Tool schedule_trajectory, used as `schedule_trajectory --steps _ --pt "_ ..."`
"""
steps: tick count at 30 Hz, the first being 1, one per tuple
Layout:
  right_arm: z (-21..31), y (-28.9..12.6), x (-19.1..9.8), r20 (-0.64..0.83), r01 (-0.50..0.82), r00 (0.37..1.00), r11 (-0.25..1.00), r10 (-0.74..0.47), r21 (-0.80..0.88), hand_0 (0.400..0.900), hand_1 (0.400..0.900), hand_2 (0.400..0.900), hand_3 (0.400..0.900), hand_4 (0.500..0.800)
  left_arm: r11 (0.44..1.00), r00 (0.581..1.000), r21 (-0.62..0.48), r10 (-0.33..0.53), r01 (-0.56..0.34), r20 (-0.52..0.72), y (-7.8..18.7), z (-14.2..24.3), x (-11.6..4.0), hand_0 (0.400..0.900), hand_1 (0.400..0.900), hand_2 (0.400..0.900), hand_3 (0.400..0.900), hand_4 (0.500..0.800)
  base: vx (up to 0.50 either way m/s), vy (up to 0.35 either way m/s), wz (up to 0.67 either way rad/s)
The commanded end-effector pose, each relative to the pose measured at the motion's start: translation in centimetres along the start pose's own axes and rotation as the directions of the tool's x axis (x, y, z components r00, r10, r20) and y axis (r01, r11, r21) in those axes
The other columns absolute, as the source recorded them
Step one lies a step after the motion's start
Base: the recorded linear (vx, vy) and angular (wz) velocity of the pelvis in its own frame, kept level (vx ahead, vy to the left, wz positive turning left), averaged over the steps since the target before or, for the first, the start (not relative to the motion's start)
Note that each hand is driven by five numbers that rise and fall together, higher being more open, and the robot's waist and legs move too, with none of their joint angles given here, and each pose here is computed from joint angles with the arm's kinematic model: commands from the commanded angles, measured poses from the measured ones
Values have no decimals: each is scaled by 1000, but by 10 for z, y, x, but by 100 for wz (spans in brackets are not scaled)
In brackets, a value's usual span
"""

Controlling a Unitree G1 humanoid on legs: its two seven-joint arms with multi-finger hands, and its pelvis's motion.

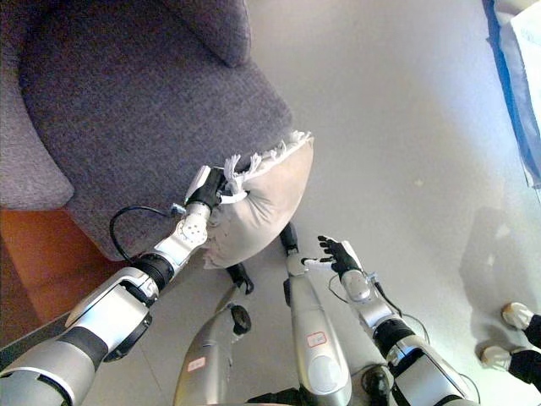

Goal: Pick up the pillow and put it on the sofa.

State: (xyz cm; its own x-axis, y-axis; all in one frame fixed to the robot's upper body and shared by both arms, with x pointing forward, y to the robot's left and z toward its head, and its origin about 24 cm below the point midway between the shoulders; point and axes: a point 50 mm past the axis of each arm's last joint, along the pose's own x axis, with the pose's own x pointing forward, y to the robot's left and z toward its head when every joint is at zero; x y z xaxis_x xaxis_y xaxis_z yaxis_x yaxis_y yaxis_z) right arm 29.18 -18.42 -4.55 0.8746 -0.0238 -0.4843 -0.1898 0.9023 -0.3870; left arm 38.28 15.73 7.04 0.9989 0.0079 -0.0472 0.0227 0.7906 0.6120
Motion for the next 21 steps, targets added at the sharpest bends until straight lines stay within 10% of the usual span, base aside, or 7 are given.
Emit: schedule_trajectory --steps 1,21 --pt "-31 -4 -7 -106 -1 994 999 4 35 900 900 900 900 800 991 982 -135 47 -22 184 13 38 5 400 400 400 400 500 74 23 11" --pt "-159 9 -75 -507 -76 855 993 112 92 900 900 900 900 800 955 964 -177 -209 238 166 -24 3 -34 400 400 400 400 500 114 31 11"
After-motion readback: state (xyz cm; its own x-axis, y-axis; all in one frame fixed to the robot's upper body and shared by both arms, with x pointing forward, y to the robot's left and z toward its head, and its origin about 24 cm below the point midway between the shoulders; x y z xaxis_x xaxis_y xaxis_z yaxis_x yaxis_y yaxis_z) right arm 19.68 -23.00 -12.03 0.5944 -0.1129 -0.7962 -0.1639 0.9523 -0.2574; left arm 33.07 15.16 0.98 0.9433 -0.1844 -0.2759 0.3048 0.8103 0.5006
